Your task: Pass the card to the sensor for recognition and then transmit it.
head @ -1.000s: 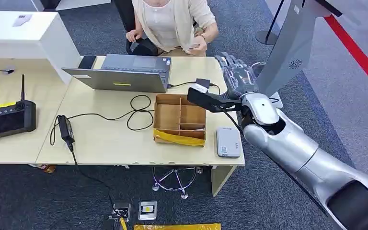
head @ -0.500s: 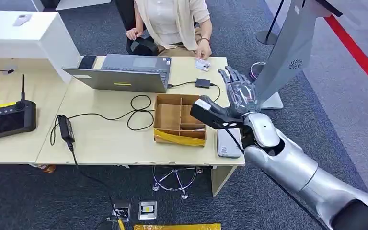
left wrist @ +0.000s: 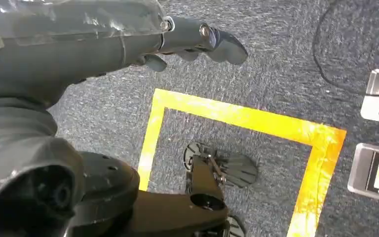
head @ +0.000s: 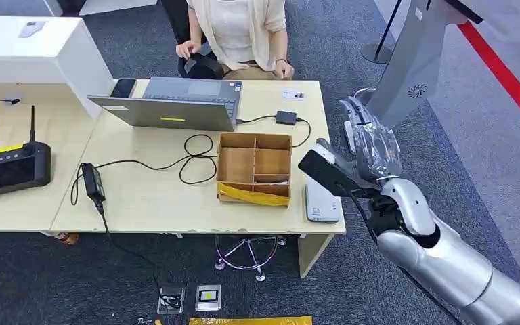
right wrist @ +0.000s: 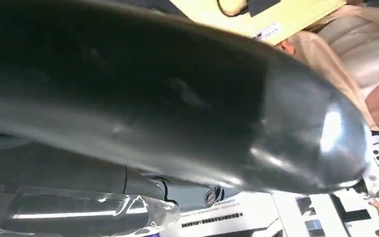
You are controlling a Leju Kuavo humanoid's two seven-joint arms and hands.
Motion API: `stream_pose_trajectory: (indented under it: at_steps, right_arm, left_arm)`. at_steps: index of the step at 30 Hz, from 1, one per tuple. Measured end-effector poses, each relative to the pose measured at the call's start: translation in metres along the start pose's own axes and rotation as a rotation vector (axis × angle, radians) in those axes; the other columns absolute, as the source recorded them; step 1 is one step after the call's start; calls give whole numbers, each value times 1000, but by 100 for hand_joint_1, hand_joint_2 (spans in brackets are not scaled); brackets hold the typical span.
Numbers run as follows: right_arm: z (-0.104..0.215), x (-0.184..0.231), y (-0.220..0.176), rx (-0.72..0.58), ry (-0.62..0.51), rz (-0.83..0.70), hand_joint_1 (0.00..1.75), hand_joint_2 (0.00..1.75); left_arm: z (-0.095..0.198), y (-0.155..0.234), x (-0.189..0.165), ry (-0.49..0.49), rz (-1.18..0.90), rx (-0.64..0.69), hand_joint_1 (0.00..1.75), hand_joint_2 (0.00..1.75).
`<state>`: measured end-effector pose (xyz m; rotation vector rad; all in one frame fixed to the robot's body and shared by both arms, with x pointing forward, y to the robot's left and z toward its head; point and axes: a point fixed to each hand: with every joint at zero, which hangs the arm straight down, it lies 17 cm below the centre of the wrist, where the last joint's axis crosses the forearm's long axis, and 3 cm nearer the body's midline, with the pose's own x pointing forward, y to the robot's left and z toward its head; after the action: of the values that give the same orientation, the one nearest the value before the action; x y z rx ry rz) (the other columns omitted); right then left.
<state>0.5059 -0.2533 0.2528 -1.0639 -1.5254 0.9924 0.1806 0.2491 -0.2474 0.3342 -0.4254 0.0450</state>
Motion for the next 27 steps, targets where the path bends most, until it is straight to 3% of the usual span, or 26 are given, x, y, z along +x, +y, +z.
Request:
stream_pose_trajectory:
  at_steps: [11,27]
  right_arm:
    - [32,23,-12,-164,-76,-52,0,0]
    - [54,29,20,-110,-92,-55,0,0]
  left_arm:
    - [-3,14,-9,18,43,41,0,0]
    - [-4,17,-8,6,38,52,0,0]
